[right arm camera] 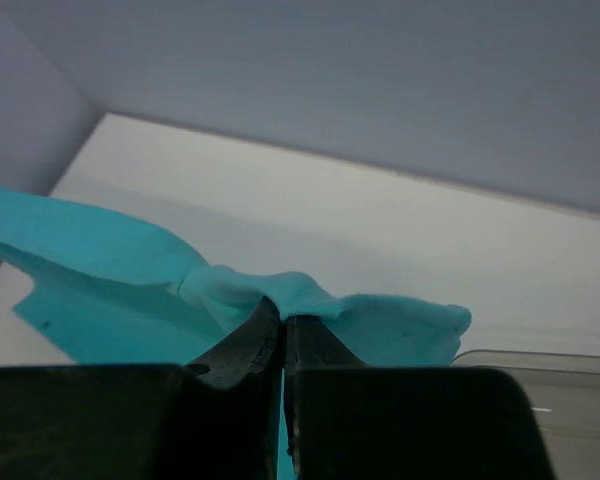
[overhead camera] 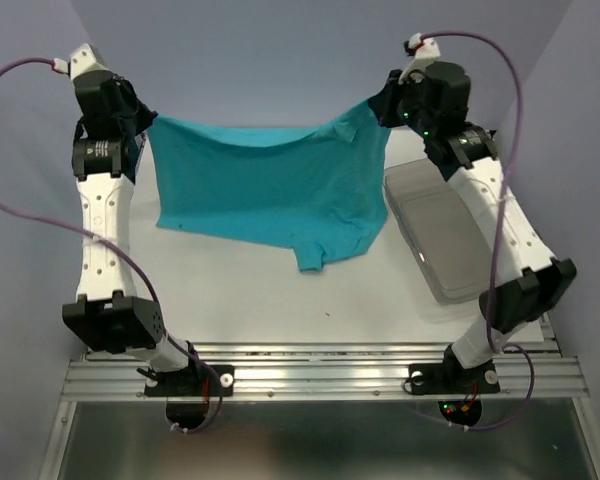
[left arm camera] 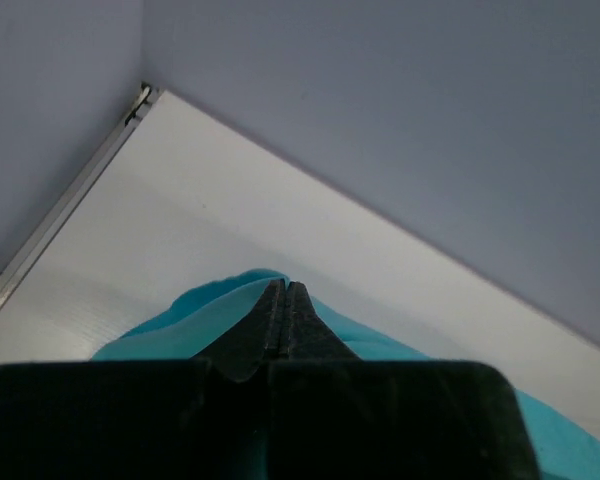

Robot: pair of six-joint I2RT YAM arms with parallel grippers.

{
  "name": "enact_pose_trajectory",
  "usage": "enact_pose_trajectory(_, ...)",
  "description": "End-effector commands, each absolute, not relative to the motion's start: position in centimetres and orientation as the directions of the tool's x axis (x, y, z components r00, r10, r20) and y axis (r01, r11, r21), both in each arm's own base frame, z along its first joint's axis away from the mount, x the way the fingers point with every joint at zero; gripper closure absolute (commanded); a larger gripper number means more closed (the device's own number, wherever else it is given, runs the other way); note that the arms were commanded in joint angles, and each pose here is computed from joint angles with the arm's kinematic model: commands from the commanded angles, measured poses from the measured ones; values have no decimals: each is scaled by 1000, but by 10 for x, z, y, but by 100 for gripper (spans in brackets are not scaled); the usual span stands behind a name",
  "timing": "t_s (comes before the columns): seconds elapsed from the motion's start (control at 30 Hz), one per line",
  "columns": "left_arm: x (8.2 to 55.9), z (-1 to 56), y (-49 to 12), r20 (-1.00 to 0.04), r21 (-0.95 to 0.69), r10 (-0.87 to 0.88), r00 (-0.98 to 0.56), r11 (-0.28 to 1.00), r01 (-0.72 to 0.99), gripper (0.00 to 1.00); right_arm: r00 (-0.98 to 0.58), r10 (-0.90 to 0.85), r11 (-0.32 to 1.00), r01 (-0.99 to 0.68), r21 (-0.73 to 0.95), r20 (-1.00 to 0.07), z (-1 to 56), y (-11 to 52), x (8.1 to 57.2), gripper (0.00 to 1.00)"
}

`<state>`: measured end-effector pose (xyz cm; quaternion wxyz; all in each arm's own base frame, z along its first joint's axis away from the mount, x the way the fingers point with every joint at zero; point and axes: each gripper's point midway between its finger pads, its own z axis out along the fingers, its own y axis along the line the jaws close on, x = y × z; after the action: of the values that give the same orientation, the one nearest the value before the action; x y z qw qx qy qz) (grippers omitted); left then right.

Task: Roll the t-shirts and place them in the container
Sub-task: Flatten out the T-shirt at the center of the board.

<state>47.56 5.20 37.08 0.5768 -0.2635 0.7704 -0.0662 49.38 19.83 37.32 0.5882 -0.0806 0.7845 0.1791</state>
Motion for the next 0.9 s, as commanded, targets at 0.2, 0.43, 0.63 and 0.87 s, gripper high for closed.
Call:
enact_pose_trajectory(0.2, 343, 550, 32, -885, -455, -436, 163, 884, -107, 100, 36, 200, 850, -503, 155, -979, 539, 166, 351, 99)
enact_pose_trajectory(0.43, 254, 621, 21, -853, -440, -409, 324, 898, -26, 100, 203, 255, 809, -580, 94, -945, 608, 141, 250, 99)
enact_pose_trajectory(0.63, 184, 660, 12, -810, -425, -395, 433, 905, 31, 100, 328, 293, 799, -599, 42, -898, 649, 116, 175, 99)
enact_pose_trajectory(0.87, 147, 665, 7, -780, -428, -404, 477, 901, 62, 100, 370, 306, 789, -614, 16, -877, 659, 104, 131, 99)
